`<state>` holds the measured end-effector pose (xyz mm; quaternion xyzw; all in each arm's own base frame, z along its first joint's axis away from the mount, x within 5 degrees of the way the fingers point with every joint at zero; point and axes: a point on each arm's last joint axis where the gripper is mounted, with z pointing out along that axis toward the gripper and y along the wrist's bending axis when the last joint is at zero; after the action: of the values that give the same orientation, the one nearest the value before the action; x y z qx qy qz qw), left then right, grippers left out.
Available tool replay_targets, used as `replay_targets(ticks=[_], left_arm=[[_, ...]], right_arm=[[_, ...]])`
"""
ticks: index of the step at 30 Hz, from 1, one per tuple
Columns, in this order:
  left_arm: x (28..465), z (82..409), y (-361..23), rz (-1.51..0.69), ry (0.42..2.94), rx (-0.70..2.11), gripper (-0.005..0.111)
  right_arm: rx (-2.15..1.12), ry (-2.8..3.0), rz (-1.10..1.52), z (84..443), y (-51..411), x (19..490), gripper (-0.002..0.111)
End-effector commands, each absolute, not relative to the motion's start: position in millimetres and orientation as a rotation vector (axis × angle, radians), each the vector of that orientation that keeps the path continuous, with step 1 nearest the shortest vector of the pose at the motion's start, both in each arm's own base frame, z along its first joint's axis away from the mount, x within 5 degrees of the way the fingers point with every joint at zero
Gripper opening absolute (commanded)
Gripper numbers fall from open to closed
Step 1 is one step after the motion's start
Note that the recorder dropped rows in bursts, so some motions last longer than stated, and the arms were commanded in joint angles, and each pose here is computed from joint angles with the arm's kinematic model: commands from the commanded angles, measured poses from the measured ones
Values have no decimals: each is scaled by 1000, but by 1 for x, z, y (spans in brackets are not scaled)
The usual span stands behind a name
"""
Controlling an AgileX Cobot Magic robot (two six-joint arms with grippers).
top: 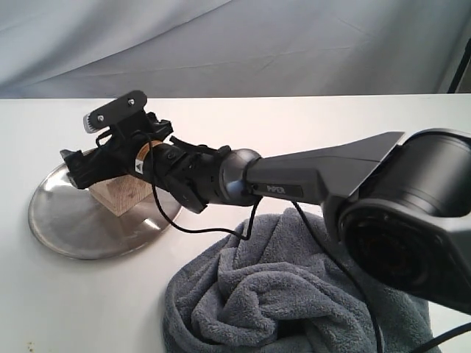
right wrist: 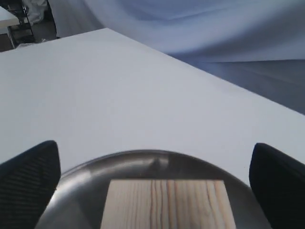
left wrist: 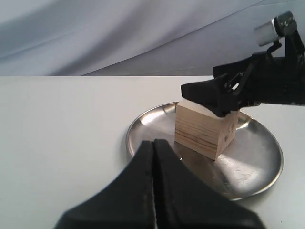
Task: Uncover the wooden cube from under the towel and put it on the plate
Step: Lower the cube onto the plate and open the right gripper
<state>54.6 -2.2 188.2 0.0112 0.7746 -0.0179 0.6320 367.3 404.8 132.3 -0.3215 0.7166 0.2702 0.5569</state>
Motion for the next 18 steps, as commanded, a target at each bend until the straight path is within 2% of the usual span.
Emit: replay_targets(ticks=[1, 13, 18], left_arm=[[55, 187, -3, -48, 1768, 28, 0], [55, 187, -3, -48, 1768, 28, 0], [55, 187, -3, -48, 1768, 28, 0]], right_arm=[[-772, 1668, 624, 170, 404, 364, 105], [-1121, 1778, 238, 250, 371, 342, 105], [-1285, 1881, 73, 255, 354, 334, 105]])
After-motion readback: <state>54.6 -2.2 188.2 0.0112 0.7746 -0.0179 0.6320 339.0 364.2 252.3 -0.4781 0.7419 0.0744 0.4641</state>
